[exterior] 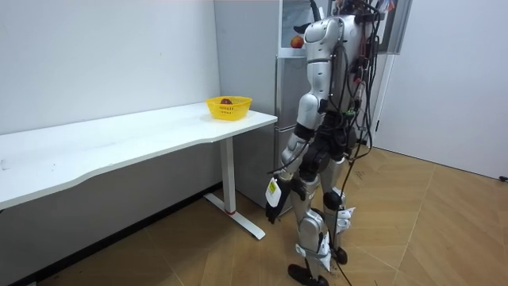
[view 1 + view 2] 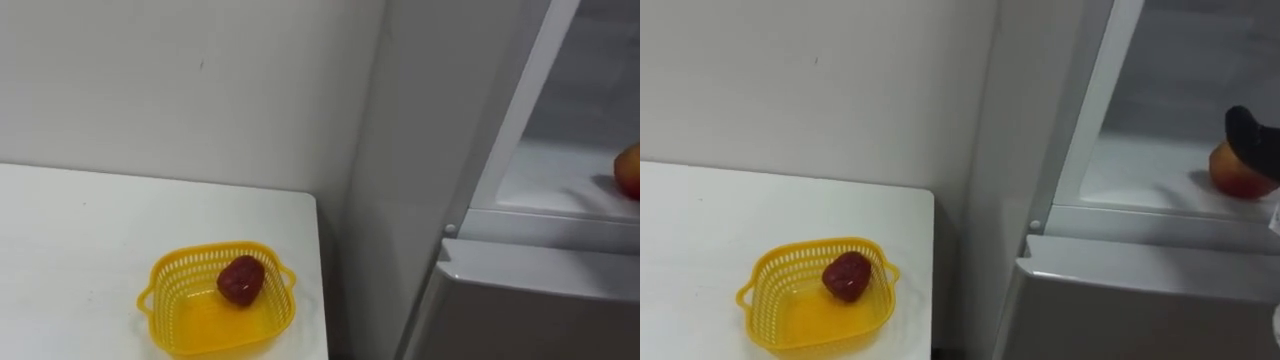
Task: Retrieve from the upper fridge
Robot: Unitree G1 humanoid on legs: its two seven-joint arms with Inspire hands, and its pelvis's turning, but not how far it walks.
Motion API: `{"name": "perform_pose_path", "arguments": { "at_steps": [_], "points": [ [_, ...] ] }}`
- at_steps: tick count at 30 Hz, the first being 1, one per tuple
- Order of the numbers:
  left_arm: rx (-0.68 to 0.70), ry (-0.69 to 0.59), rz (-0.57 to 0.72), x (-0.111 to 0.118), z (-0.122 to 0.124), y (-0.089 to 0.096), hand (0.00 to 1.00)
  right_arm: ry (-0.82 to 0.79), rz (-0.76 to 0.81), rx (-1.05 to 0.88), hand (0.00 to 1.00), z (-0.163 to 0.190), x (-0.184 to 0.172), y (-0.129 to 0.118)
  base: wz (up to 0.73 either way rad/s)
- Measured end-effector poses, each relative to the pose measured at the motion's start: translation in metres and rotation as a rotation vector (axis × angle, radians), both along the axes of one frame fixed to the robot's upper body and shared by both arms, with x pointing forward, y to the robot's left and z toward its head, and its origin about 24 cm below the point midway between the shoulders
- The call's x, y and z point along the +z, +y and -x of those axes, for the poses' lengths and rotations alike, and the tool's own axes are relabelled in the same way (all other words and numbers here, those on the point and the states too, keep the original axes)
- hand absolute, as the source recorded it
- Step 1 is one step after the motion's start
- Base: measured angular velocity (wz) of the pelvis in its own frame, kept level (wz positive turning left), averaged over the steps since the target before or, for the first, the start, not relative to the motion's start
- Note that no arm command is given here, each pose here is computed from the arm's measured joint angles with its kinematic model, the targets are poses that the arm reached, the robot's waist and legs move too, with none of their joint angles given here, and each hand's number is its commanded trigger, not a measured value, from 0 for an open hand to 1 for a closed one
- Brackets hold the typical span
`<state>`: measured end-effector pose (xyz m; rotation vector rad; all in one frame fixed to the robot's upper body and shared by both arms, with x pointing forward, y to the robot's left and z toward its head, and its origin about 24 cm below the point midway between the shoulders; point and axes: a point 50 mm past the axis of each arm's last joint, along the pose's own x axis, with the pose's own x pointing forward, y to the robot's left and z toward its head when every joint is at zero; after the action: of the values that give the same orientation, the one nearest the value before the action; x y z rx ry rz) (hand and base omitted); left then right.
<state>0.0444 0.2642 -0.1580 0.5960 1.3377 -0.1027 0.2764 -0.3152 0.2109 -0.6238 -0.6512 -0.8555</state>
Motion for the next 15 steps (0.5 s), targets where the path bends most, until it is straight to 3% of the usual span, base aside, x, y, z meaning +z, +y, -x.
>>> {"name": "perform_pose_path", "arguments": {
  "at_steps": [15],
  "points": [
    [0.020,0.014,0.008,0.001,0.006,0.002,0.00,0.170,-0.026,-0.057,0.00,-0.013,-0.012,-0.022,0.02]
  ]
}}
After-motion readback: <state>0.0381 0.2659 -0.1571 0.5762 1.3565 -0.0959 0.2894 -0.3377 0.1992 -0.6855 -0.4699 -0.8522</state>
